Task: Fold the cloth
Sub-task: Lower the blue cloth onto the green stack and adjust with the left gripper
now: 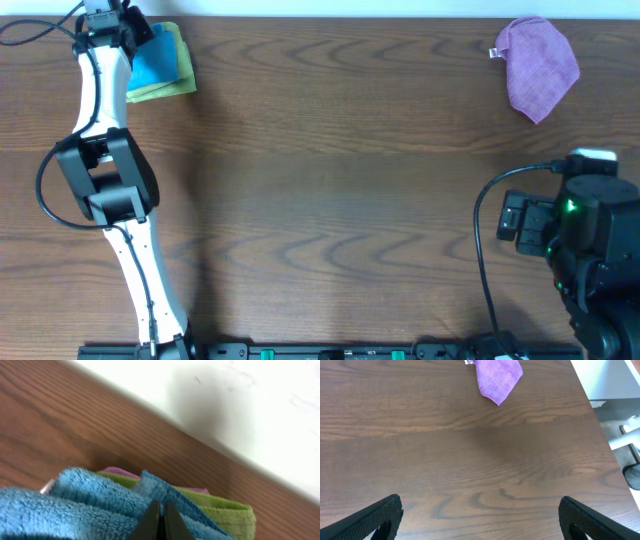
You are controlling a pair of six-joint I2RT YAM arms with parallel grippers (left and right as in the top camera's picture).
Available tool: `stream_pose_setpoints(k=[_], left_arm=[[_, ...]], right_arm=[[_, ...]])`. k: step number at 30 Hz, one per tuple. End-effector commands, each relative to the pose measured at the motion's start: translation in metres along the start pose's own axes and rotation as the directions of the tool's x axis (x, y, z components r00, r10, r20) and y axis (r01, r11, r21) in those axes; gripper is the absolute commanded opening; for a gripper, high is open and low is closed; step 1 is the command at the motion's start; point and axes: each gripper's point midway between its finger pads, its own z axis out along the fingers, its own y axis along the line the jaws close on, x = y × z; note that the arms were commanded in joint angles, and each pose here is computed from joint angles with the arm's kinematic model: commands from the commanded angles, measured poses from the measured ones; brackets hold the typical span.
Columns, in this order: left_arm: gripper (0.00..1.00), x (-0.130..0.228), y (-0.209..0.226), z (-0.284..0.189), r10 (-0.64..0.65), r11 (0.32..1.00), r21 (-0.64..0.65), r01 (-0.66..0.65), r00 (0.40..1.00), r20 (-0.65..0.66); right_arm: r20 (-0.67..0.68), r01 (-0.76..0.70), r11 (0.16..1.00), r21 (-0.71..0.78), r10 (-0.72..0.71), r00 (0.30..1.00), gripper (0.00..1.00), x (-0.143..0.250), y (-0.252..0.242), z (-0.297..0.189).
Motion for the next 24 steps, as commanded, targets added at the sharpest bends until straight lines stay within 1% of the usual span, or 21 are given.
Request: stream_pose_setpoints(k=[1,7,11,16,21,24], left_arm=[[0.06,0.016,0.014,0.022,-0.013,1.0,-0.018,0.013,1.0,-0.02],[0.06,0.025,0.012,0.04,-0.016,1.0,0.011,0.017,1.0,-0.01],[0.06,0.013,0.006,0.04,-0.018,0.999,0.041,0.017,0.999,0.037],[0.06,0.006,-0.007,0.039,-0.035,0.994,0.106,0.029,0.998,0.059],[0.06,-0.007,-0.029,0.034,-0.033,0.981,0.196,0.011,0.994,0.109],[0.06,-0.011,-0.041,0.031,-0.026,0.975,0.221,-0.003,0.991,0.129]], right_arm=[[0.002,-0.044,0.999,0.019,0.044,0.999,0.99,0.0,-0.004,0.002],[0.001,-0.063,0.998,0.016,0.063,0.998,0.99,0.0,-0.003,0.002],[0.001,-0.064,0.998,0.014,0.064,0.998,0.99,0.0,-0.003,0.002],[-0.001,-0.063,0.998,0.006,0.063,0.998,0.99,0.0,-0.002,0.002],[-0.004,-0.063,0.998,-0.002,0.063,0.998,0.99,0.0,0.0,0.002],[-0.005,-0.063,0.998,-0.003,0.063,0.998,0.99,0.001,0.0,0.002]])
